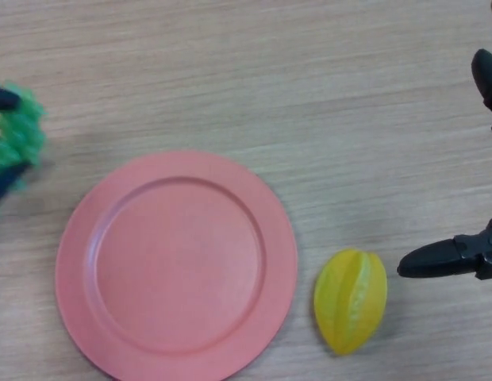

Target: Pick up the green grapes and place it on the plate

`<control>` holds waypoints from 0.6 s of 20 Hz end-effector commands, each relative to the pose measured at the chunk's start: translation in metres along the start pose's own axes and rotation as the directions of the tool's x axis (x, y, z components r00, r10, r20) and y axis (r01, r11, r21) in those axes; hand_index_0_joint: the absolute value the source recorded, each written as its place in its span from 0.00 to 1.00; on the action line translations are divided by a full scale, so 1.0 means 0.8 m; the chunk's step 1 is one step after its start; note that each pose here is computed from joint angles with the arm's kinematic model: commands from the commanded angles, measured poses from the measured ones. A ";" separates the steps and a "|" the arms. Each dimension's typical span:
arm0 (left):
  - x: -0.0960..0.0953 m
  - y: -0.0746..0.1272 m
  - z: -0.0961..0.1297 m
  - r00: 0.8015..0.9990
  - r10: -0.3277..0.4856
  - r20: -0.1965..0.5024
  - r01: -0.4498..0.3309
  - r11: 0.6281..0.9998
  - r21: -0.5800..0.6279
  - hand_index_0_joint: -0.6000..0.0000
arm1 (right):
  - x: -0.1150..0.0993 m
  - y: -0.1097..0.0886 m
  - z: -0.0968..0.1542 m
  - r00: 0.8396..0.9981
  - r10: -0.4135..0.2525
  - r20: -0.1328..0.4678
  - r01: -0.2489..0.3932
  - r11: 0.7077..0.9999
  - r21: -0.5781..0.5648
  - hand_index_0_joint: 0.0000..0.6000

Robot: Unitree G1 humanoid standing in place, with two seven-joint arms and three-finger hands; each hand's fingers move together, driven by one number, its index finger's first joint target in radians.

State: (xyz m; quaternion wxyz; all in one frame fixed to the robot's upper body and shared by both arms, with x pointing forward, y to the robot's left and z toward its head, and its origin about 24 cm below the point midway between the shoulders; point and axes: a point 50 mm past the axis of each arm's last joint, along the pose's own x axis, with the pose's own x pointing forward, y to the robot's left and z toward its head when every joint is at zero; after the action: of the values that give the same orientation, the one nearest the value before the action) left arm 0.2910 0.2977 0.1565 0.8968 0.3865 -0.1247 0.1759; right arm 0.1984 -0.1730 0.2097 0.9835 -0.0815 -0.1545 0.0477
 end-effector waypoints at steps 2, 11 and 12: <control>-0.006 0.065 0.058 0.965 0.143 0.218 -0.151 0.988 0.021 0.00 | -0.007 -0.007 0.038 0.976 -0.034 0.215 0.042 0.999 -0.032 0.00; -0.102 0.016 0.133 0.893 -0.293 0.341 0.322 0.946 -0.031 0.00 | -0.007 -0.007 0.038 0.975 -0.036 0.217 0.042 0.999 -0.024 0.00; -0.111 0.011 0.133 0.879 -0.347 0.327 0.382 0.923 -0.048 0.00 | -0.006 -0.006 0.038 0.976 -0.038 0.215 0.043 0.999 -0.021 0.00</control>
State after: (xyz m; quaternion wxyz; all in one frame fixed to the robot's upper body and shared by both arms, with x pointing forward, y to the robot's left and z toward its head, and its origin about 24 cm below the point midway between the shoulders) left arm 0.2084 0.2019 0.1775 0.9243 0.3444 -0.1333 -0.0967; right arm 0.1985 -0.1732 0.2114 0.9833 -0.0814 -0.1574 0.0417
